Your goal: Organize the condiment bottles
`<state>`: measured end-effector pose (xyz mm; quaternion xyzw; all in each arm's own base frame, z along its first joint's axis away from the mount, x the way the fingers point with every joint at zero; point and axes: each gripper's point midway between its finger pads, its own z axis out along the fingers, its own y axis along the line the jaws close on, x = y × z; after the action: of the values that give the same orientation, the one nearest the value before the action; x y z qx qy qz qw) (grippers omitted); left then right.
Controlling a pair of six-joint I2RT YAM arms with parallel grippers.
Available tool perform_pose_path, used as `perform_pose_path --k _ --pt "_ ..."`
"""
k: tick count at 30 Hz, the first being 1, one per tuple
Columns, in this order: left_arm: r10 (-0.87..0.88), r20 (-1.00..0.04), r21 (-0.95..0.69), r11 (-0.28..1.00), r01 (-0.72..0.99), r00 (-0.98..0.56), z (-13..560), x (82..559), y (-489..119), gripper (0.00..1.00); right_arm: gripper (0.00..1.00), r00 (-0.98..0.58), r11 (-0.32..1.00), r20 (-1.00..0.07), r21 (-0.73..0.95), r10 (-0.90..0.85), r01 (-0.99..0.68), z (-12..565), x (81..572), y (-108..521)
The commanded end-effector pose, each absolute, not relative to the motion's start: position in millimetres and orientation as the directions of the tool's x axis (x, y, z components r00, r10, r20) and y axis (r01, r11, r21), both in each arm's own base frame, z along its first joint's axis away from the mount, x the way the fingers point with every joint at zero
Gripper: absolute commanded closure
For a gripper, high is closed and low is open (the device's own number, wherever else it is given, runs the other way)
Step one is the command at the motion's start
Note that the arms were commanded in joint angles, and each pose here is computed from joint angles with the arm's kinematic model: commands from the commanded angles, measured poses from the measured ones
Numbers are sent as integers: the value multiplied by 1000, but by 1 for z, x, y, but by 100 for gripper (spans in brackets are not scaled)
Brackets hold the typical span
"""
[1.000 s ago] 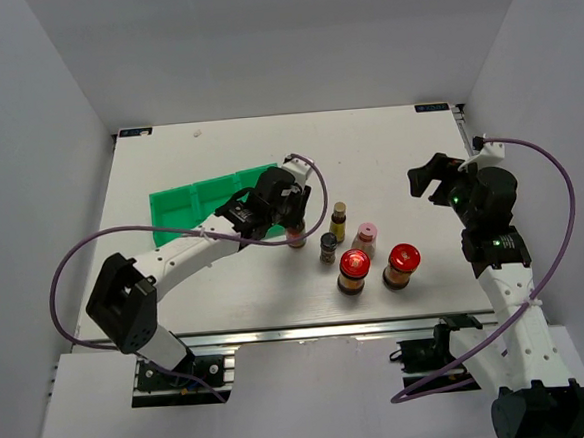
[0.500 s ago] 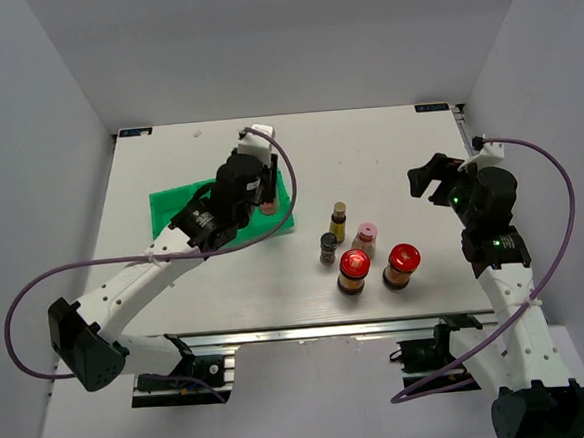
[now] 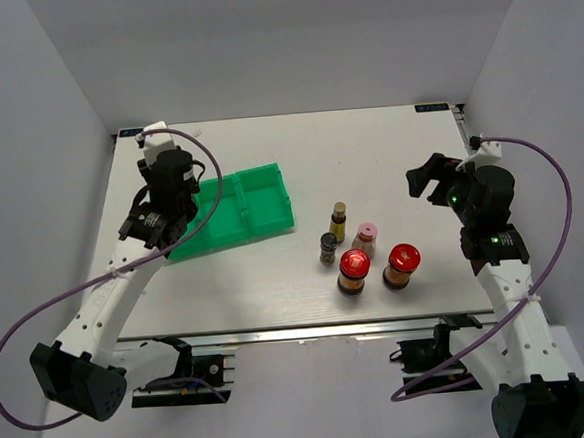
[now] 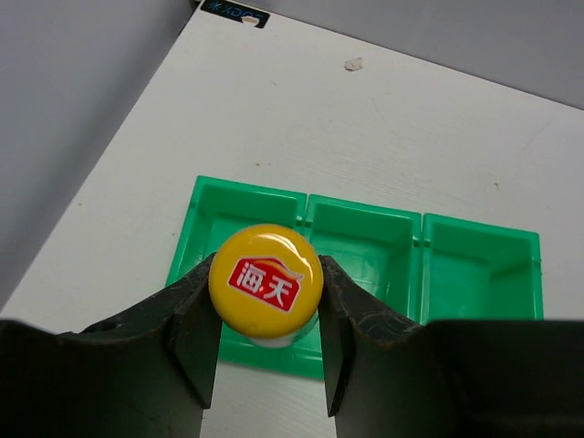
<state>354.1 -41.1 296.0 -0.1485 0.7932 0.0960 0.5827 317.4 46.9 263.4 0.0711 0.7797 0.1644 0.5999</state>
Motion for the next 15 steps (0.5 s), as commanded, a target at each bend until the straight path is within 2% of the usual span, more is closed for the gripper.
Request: perform_pose_path --k 1,9,15 --pt "-217 -970 -160 911 -379 -113 331 358 -26 100 11 -253 939 -921 330 296 -102 268 321 47" --pt "-246 -962 -157 857 -490 -122 310 376 27 100 11 -272 944 -917 322 292 -71 260 325 42" --pt "-229 -965 -163 904 -396 -126 299 391 14 100 11 -289 945 -912 321 291 -62 256 326 42"
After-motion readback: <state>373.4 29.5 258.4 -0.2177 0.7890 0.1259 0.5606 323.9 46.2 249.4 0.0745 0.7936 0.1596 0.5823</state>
